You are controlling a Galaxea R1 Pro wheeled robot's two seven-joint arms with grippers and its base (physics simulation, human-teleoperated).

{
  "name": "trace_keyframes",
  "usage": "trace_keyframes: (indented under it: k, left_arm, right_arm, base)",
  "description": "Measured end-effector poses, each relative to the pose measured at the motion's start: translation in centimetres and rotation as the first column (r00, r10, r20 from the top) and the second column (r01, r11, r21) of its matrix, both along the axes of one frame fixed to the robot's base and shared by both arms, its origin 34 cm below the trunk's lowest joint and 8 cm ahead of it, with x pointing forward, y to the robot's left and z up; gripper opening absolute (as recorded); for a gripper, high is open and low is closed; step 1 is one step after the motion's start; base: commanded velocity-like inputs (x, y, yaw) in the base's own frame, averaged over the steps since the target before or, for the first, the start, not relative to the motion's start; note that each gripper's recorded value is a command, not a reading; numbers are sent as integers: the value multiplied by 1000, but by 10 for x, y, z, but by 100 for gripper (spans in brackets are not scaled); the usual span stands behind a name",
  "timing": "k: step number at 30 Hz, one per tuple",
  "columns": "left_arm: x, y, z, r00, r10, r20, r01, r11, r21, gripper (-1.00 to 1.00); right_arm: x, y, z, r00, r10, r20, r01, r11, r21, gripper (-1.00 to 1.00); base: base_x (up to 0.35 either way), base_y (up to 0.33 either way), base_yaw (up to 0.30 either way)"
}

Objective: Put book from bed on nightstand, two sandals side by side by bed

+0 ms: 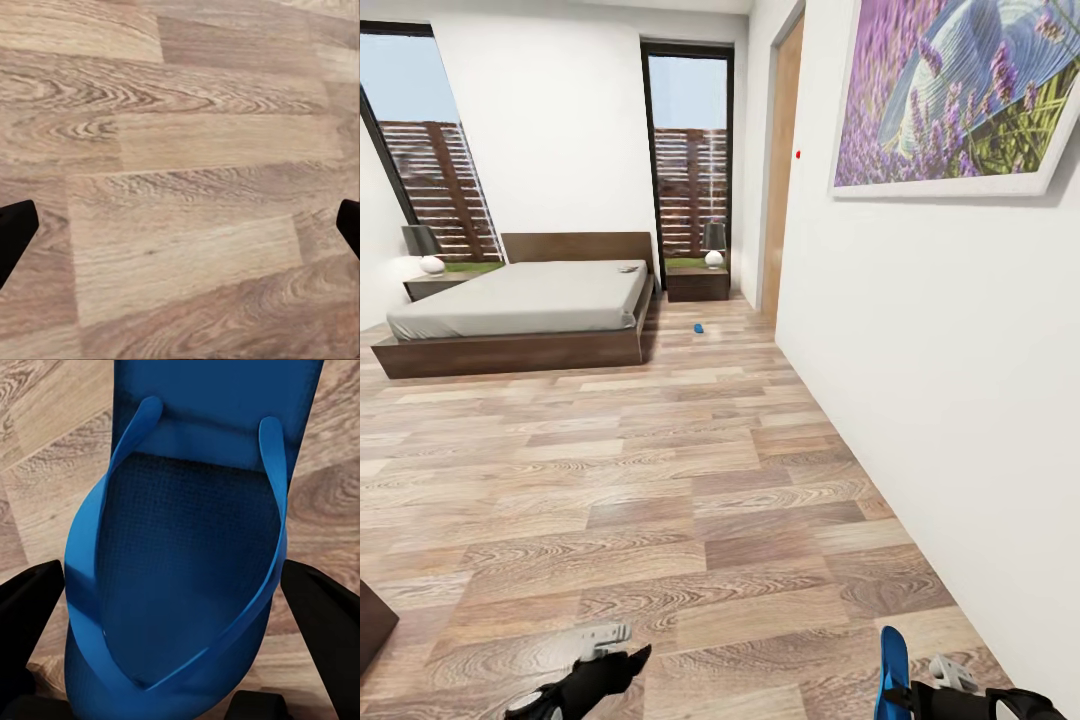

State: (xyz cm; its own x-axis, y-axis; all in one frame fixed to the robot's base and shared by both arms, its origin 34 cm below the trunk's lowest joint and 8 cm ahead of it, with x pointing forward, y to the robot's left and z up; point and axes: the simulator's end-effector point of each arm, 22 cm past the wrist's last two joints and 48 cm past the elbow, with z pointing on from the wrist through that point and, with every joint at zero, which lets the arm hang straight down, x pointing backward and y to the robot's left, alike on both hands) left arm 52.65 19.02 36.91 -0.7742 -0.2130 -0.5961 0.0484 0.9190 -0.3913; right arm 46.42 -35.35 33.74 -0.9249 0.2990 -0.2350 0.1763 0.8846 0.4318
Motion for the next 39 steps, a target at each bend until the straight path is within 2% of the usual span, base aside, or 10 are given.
trace_keyframes:
  k: [1, 2, 7, 15, 32, 39]
  left_arm:
    - [-3, -10, 8, 997, -71, 23, 72, 996, -60, 100]
    - [-4, -8, 12, 994, -101, 33, 104, 992, -77, 100]
    - [-7, 1, 17, 987, -149, 55, 153, 984, -92, 100]
    - [-1, 3, 23, 983, -152, 108, 160, 984, -76, 100]
    - [0, 6, 23, 984, -140, 110, 149, 986, -71, 100]
    - [0, 5, 23, 984, -140, 110, 149, 986, -73, 100]
  right_arm:
    - [0, 0, 0, 1000, 0, 0, 0, 1000, 0, -100]
    - [0, 0, 0, 1000, 1, 0, -1, 1000, 0, -100]
    - [1, 0, 1, 1000, 0, 2, 0, 1000, 2, -100]
    - [0, 1, 0, 1000, 1, 2, -1, 1000, 2, -100]
    - [1, 1, 1, 1000, 1, 4, -1, 1000, 2, -100]
    - [1, 1, 1, 1000, 1, 4, -1, 1000, 3, -100]
  base:
    - [0, 0, 0]
    - [0, 0, 0]
    - [0, 0, 0]
    - [25, 0, 0]
    - [299, 0, 0]
    - [75, 0, 79]
